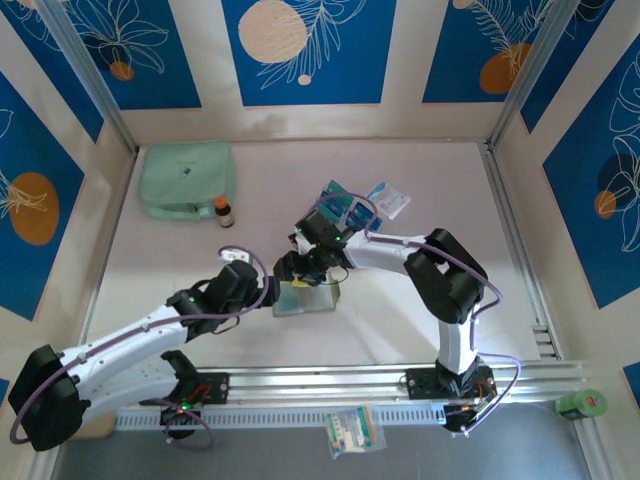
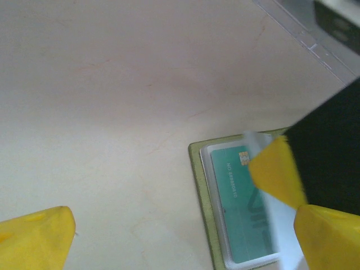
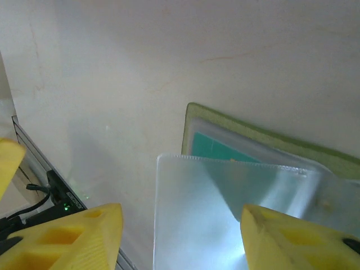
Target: Put the credit cards into the card holder
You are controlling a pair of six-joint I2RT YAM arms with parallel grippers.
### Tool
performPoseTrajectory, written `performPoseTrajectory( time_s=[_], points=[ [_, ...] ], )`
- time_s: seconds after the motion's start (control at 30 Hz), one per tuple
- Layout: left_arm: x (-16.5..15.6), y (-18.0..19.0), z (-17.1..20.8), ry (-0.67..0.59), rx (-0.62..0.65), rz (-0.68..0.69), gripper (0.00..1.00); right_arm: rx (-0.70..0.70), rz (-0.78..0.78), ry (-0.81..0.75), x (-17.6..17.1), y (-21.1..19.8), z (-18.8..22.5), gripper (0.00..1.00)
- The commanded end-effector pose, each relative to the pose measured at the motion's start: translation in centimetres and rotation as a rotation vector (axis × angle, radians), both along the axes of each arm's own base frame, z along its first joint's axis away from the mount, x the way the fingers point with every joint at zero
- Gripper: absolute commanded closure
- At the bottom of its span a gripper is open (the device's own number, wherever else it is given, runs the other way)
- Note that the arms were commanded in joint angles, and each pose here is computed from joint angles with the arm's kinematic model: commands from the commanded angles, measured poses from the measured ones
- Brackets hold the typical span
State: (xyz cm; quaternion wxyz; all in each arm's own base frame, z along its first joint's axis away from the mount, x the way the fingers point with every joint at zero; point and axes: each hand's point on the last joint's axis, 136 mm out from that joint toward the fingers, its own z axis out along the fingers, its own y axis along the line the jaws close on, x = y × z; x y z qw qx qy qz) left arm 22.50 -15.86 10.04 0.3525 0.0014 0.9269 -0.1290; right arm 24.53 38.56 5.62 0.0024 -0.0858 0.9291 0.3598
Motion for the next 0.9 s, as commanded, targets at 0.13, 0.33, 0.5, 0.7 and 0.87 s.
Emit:
performPoseTrajectory(
  time_s=[0.13,0.33,0.5,0.7,0.87],
  points=[
    [-0.3,0.6,-0.5,0.01,0.003,0.015,0.0,0.014,0.019,0.063,-0.8,0.9,-0.4,0.41],
    [-0.1,0.2,-1.0,0.02,0.006,0.01,0.0,0.063,-0.004,0.043,-0.2,0.7,1.6,0.41],
    [0.2,-0.7,-1.5,0.035,0.005,-0.019,0.0,0.105,-0.042,0.022,0.9,0.0,3.5,0.41],
    [1.1,-2.5,-2.1,0.062,0.02,-0.067,0.0,0.134,-0.093,-0.013,2.3,-2.2,5.5,0.41],
    [1.7,-3.4,-3.3,0.09,0.049,-0.088,0.0,0.08,-0.153,-0.11,4.6,-6.5,7.6,0.41]
  ],
)
